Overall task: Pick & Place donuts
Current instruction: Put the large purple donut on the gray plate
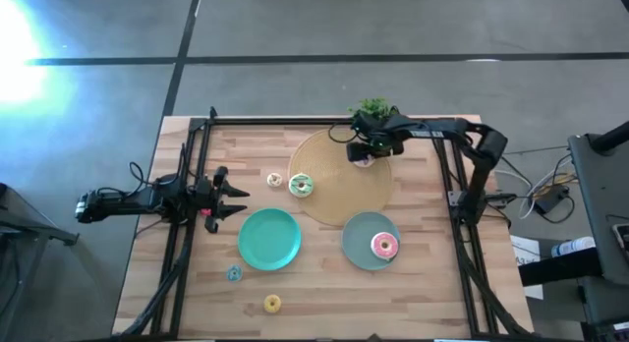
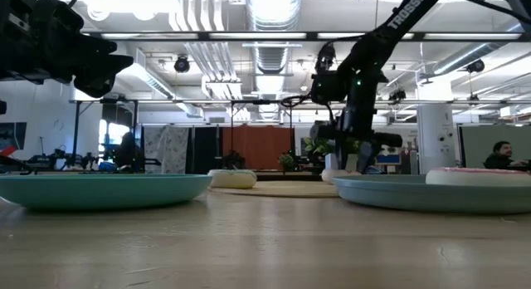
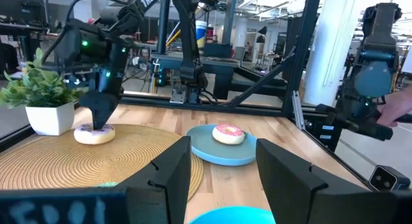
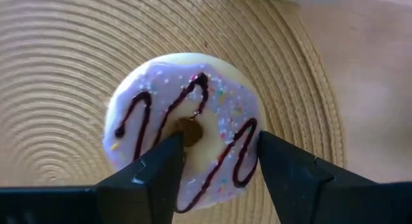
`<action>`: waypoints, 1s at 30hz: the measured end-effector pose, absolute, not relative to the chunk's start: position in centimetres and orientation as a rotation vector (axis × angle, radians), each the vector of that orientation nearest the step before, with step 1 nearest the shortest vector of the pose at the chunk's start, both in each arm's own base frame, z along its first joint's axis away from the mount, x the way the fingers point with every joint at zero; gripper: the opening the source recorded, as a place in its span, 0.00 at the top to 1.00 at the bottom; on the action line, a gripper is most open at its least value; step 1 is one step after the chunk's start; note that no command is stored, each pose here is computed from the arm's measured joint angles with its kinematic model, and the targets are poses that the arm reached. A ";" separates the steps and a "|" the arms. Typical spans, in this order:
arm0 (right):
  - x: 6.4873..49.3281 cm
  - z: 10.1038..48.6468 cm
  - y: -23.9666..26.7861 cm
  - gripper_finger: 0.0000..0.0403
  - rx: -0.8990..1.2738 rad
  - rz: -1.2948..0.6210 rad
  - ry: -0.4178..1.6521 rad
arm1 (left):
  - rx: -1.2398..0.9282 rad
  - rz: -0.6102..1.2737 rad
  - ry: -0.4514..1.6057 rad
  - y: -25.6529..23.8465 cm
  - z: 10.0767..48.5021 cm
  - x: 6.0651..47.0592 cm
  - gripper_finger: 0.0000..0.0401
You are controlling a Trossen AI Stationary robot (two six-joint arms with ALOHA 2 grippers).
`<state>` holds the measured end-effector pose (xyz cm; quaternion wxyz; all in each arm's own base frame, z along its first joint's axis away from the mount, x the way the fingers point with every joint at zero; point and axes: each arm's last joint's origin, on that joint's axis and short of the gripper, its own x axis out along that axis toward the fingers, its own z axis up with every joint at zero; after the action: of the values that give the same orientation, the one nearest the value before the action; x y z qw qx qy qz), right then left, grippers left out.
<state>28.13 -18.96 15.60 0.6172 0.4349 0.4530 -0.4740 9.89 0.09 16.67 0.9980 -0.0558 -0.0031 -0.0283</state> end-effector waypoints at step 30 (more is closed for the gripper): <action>27.6 16.1 -17.8 0.55 0.883 -1.187 0.998 | -0.112 -0.057 -0.006 0.1 16.7 9.9 0.63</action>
<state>27.64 -17.82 16.14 0.6276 0.3852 0.4352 -0.5180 9.89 0.09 16.68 0.9980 -0.0558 -0.0031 -0.0283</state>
